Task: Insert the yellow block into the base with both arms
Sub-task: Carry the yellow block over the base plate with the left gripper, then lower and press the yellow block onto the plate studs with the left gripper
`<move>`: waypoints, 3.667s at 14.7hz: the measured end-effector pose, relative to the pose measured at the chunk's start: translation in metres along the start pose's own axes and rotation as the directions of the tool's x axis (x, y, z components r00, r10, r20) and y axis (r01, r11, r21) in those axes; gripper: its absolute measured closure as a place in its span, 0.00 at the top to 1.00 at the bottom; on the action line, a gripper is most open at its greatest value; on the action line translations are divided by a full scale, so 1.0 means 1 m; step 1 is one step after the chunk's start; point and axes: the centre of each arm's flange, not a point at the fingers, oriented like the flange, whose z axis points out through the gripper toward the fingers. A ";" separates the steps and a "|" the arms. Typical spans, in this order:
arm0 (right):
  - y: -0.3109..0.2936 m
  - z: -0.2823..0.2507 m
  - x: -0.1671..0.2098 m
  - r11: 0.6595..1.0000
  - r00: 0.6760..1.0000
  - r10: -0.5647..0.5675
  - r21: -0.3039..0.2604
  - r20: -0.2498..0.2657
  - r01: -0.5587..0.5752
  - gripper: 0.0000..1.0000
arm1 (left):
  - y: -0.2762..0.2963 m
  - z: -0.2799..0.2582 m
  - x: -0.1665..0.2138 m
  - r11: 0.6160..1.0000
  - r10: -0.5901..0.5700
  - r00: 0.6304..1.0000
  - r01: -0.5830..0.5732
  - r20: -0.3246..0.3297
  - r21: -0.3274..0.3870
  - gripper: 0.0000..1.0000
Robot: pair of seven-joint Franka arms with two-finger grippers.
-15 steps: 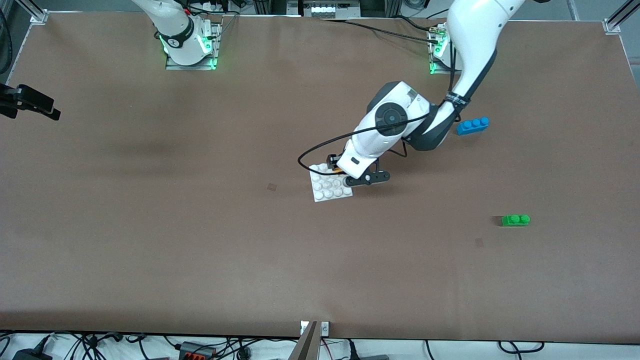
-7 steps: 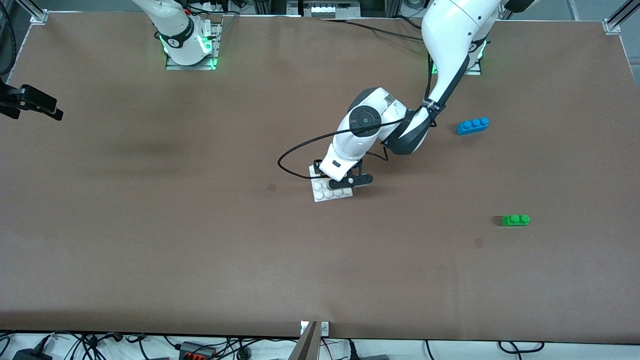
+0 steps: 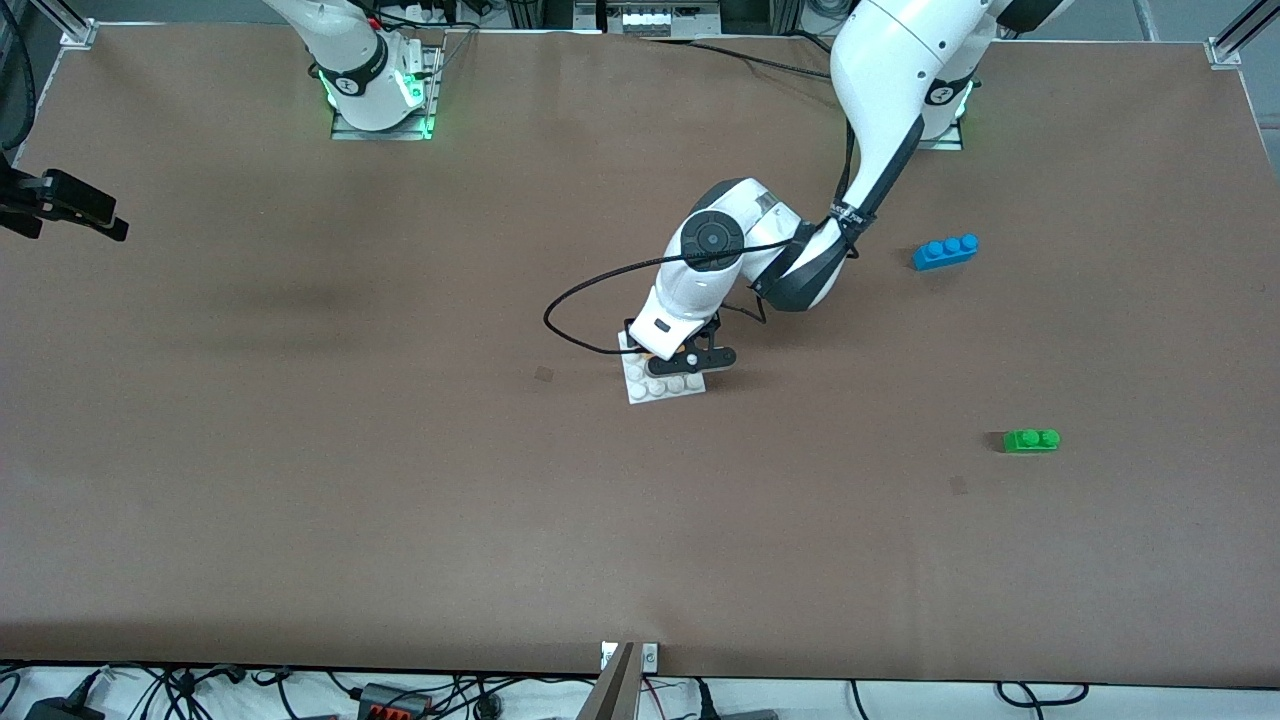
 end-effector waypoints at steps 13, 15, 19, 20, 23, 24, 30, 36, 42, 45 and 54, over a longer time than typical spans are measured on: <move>0.000 0.000 0.000 1.000 1.000 0.000 0.000 0.000 0.000 1.00 | -0.001 0.015 -0.003 1.000 -0.005 1.000 0.005 -0.013 0.021 0.69; 0.000 0.000 0.000 1.000 1.000 0.000 0.000 0.000 0.000 1.00 | 0.000 0.015 -0.004 1.000 -0.003 1.000 0.003 -0.013 0.021 0.69; 0.000 0.000 0.000 1.000 1.000 0.000 0.000 0.000 0.000 1.00 | 0.003 0.016 -0.008 1.000 0.002 1.000 -0.002 -0.013 0.020 0.69; 0.000 0.000 0.000 1.000 1.000 0.000 0.000 0.000 0.000 1.00 | 0.003 0.016 -0.008 1.000 0.003 1.000 -0.002 -0.013 0.020 0.69; 0.000 0.000 0.000 1.000 1.000 0.000 0.000 0.000 0.000 1.00 | 0.003 0.016 -0.008 1.000 0.001 1.000 -0.001 -0.014 0.021 0.69; 0.000 0.000 0.000 1.000 1.000 0.000 0.000 0.000 0.000 1.00 | 0.002 0.016 -0.007 1.000 0.000 1.000 0.000 -0.015 0.021 0.69; 0.000 0.000 0.000 1.000 1.000 0.000 0.000 0.000 0.000 1.00 | 0.000 0.017 -0.004 1.000 -0.004 1.000 0.004 -0.023 0.019 0.69; 0.000 0.000 0.000 1.000 1.000 0.000 0.000 0.000 0.000 1.00 | -0.001 0.019 -0.005 1.000 -0.003 1.000 0.004 -0.021 0.022 0.69; 0.000 0.000 0.000 1.000 1.000 0.000 0.000 0.000 0.000 1.00 | -0.001 0.020 -0.006 1.000 -0.003 1.000 0.003 -0.021 0.022 0.69; 0.000 0.000 0.000 1.000 1.000 0.000 0.000 0.000 0.000 1.00 | -0.001 0.020 -0.006 1.000 -0.002 1.000 0.003 -0.020 0.023 0.69; 0.000 0.000 0.000 1.000 1.000 0.000 0.000 0.000 0.000 1.00 | -0.001 0.021 -0.007 1.000 -0.013 1.000 0.013 -0.020 0.023 0.69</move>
